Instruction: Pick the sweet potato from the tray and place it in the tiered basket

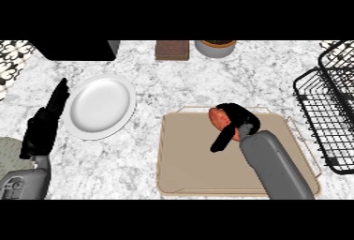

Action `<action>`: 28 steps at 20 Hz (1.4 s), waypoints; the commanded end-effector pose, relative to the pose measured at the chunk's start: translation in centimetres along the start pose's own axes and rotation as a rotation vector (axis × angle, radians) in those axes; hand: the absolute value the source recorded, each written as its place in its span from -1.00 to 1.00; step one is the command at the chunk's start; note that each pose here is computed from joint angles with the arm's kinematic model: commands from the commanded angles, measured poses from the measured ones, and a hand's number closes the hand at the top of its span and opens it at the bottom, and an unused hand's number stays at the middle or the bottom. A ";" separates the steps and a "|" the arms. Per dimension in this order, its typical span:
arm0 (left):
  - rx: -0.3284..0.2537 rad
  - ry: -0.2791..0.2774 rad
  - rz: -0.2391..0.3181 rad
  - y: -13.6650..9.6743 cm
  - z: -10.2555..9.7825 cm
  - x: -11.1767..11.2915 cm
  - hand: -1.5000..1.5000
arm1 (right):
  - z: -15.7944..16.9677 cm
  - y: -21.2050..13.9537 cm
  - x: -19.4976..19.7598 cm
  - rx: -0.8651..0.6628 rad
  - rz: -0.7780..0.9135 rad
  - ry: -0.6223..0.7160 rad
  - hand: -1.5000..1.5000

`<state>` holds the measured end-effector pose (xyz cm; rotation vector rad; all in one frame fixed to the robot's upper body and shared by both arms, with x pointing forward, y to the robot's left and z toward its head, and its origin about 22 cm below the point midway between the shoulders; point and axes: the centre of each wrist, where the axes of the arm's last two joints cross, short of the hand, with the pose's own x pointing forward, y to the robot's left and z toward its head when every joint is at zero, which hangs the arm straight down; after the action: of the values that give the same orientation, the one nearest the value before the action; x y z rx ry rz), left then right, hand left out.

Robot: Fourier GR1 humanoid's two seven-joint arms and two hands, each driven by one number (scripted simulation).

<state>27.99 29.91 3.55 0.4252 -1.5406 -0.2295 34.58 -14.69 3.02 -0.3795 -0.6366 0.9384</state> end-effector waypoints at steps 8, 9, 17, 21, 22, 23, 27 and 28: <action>0.001 0.013 0.007 0.1 -0.2 1.1 0.00 | 1.0 1.3 -0.6 0.041 0.058 -0.101 1.00; -0.006 0.025 -0.010 1.3 1.5 -1.4 0.00 | 0.3 2.4 0.0 0.043 0.014 -0.091 1.00; -0.003 -0.017 -0.010 0.1 0.2 0.2 0.00 | 0.9 -6.5 -0.7 -0.300 -0.284 0.131 1.00; 0.003 -0.028 -0.006 -0.1 0.4 0.5 0.00 | 2.5 -13.5 -5.1 -0.651 -0.522 0.423 1.00; -0.003 -0.036 -0.008 -0.1 0.2 0.8 0.00 | 2.9 -14.7 -5.3 -0.733 -0.559 0.453 1.00; 0.001 -0.046 -0.012 -0.1 0.1 1.0 0.00 | 3.6 -16.0 -5.4 -0.809 -0.611 0.484 1.00; -0.033 -0.069 -0.009 -0.9 0.0 1.5 0.00 | 6.2 -20.4 -6.0 -1.166 -0.665 0.548 1.00; -0.040 -0.064 0.003 -1.3 -0.2 1.6 0.00 | 7.1 -21.7 -6.0 -1.235 -0.674 0.573 1.00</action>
<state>28.07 28.73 4.40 0.4065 -1.5860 -0.2612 40.19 -28.61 14.26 -1.1537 -0.6996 0.0076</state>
